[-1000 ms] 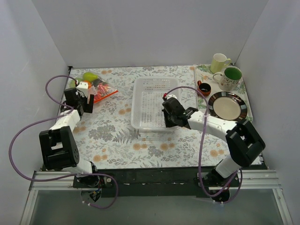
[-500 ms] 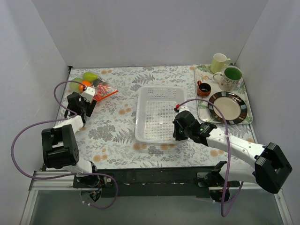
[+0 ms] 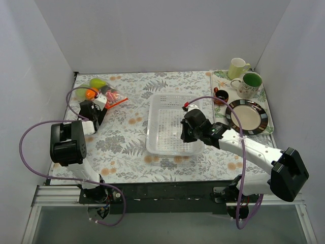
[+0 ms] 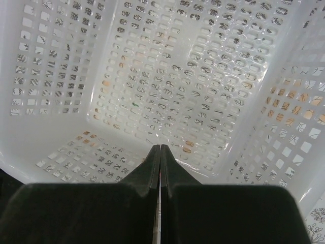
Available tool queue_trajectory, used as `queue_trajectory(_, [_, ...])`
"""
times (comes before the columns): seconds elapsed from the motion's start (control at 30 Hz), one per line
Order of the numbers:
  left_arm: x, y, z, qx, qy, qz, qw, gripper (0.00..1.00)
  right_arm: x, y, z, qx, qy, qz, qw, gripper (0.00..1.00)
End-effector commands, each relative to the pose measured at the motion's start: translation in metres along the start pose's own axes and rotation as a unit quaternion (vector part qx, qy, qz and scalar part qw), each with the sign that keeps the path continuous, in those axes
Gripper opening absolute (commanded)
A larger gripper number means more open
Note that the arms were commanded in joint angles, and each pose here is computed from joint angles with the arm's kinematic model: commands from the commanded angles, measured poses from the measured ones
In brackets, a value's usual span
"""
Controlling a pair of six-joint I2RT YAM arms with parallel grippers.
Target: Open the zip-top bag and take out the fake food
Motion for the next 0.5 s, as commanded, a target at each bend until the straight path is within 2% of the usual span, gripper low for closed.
queue_trajectory(0.0, [-0.014, -0.003, 0.010, -0.038, -0.014, -0.030, 0.999, 0.67, -0.028, 0.017, 0.011, -0.023, -0.002, -0.044, 0.999, 0.01])
queue_trajectory(0.03, [-0.015, -0.003, 0.013, -0.047, -0.014, -0.035, 0.998, 0.66, -0.029, 0.015, 0.011, -0.021, -0.003, -0.047, 0.999, 0.01])
queue_trajectory(0.07, [-0.015, -0.004, 0.015, -0.057, -0.014, -0.036, 0.998, 0.60, -0.030, 0.014, 0.011, -0.021, -0.002, -0.051, 0.998, 0.01])
queue_trajectory(0.27, [-0.029, 0.000, 0.029, -0.110, -0.016, -0.071, 0.991, 0.40, -0.039, -0.017, 0.017, -0.019, 0.012, -0.041, 0.999, 0.01])
queue_trajectory(0.3, [-0.028, 0.000, 0.030, -0.110, -0.017, -0.066, 0.992, 0.30, -0.042, -0.021, 0.019, -0.020, 0.013, -0.039, 0.999, 0.01])
queue_trajectory(0.37, [-0.033, 0.002, 0.031, -0.109, -0.017, -0.069, 0.992, 0.19, -0.044, -0.033, 0.021, -0.018, 0.016, -0.029, 0.999, 0.01])
queue_trajectory(0.4, [-0.032, 0.003, 0.029, -0.102, -0.018, -0.065, 0.993, 0.05, -0.046, -0.037, 0.023, -0.018, 0.016, -0.031, 0.999, 0.01])
queue_trajectory(0.43, [-0.033, 0.005, 0.029, -0.098, -0.019, -0.064, 0.993, 0.00, -0.043, -0.045, 0.022, -0.015, 0.017, -0.023, 0.999, 0.01])
queue_trajectory(0.47, [-0.040, 0.010, 0.030, -0.096, -0.015, -0.072, 0.993, 0.00, -0.042, -0.049, 0.022, -0.013, 0.020, -0.021, 1.000, 0.01])
Point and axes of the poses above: each gripper's point midway between its finger pads, its own y axis back along the fingers, its own z axis along the line the jaws close on, x = y × z, the point moved 3 cm from there along y, back along the fingers, and after that the axes turned 11 degrees about y, right-handed, at the moved point
